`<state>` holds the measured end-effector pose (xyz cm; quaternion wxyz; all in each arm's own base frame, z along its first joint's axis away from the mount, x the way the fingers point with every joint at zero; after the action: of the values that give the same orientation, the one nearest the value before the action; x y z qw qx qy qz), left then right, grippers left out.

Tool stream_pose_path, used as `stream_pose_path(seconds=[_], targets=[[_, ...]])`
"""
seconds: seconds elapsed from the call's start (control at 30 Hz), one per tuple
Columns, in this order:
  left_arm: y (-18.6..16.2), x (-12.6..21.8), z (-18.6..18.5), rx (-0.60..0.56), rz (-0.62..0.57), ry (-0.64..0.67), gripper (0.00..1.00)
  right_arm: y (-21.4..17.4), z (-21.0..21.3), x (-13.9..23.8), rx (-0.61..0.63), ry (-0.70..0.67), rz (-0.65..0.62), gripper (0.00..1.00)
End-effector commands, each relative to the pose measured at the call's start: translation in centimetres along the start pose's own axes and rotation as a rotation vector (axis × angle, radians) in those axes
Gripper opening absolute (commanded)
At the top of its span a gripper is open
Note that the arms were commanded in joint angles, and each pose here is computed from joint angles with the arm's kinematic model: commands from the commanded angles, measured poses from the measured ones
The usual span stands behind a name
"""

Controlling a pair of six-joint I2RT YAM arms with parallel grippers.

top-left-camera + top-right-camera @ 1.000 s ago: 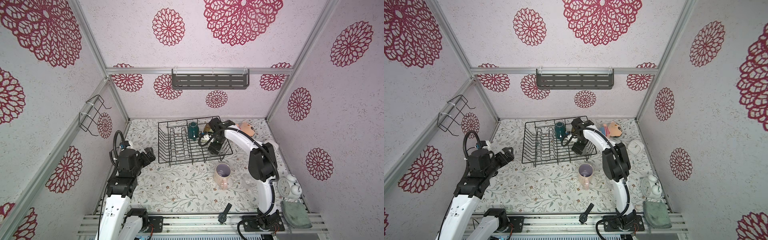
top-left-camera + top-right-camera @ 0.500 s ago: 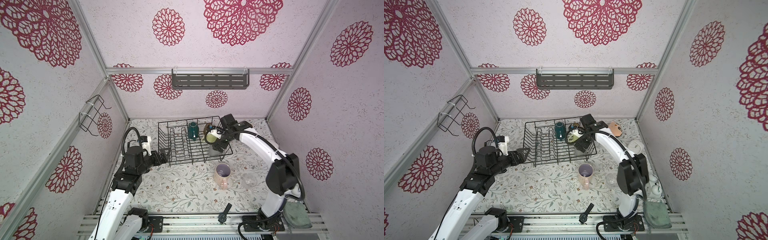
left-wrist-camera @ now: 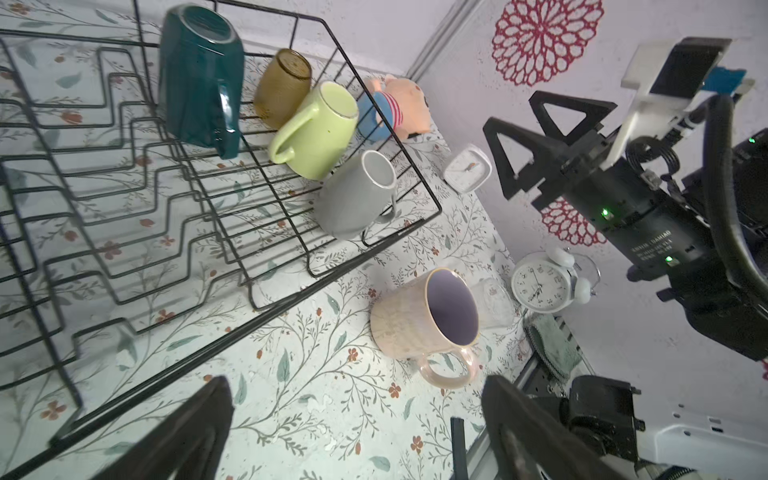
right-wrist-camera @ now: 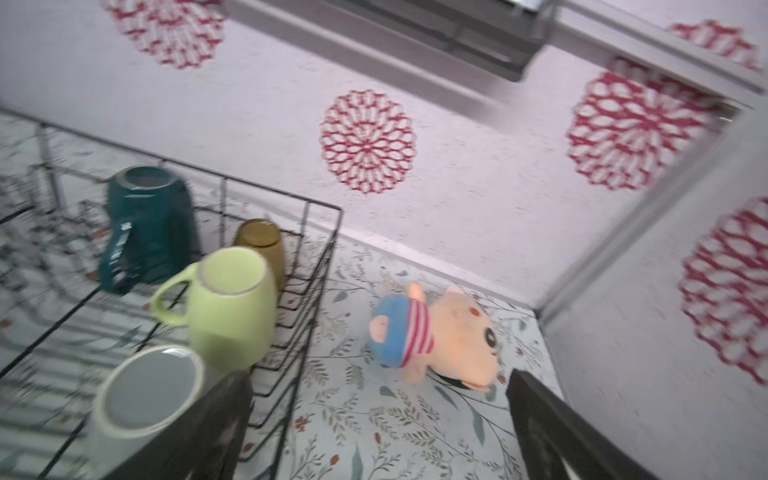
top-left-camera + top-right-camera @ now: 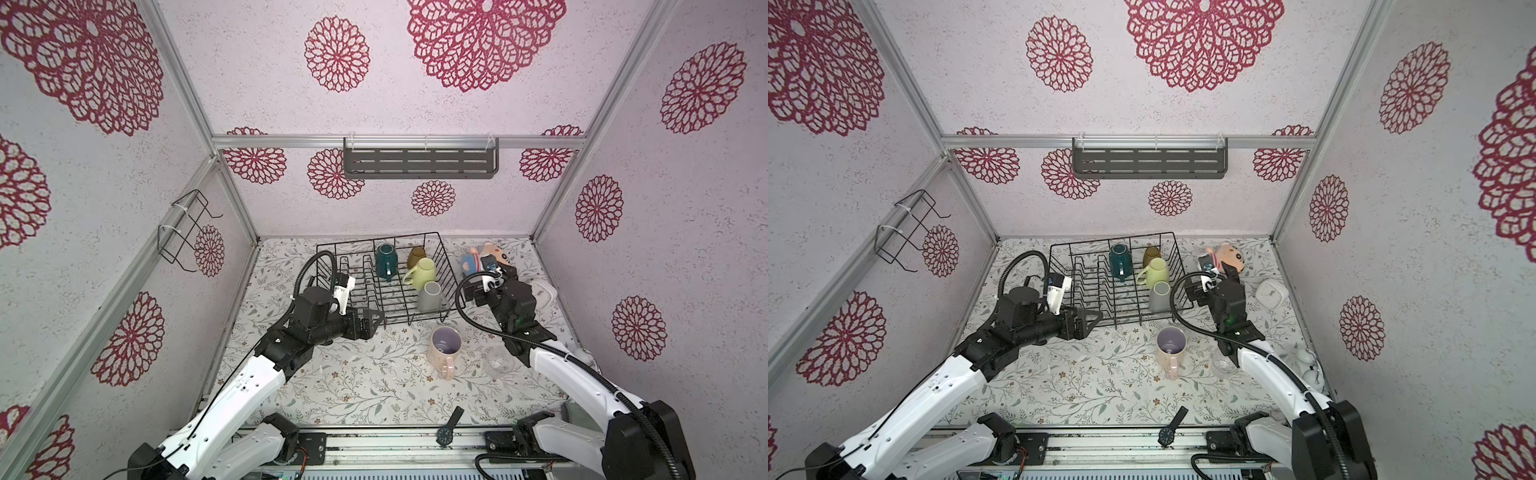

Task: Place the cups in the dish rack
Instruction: 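Grasp the pink pearly mug on the table with the left gripper while the right withdraws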

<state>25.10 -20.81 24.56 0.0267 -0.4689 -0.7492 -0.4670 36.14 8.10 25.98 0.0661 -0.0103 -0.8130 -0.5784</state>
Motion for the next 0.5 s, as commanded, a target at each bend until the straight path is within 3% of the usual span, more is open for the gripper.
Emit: stream_pose_path(seconds=[0.0,0.17,0.3,0.47], targets=[[0.5,-0.9,-1.5,-0.08,0.005,-0.007,0.97,3.1,-6.1,2.4,-0.202,-0.302,-0.155,0.99],[-1.6,-3.6,-3.5,-0.182,0.136,-0.013,0.97,-2.3,-8.2,4.7,-0.282,-0.452,-0.133,0.99],[-3.8,-5.9,-4.5,-0.185,0.262,-0.045,0.99,-6.6,-7.7,5.0,-0.229,-0.445,-0.081,0.99],[-5.1,-7.5,-5.8,-0.229,0.341,-0.059,0.99,-9.3,-5.9,3.8,-0.17,-0.365,-0.033,0.99]])
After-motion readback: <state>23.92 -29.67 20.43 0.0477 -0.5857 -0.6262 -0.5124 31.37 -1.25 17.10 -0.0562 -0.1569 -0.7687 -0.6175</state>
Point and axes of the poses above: each gripper's point midway between its finger pads, its own x axis back along the fingers, its own z axis along the line the jaws close on, y = z × x, the point moved 2 cm from there along x, back along the fingers, and after that the axes turned 5 degrees about x, right-handed, at the moved point
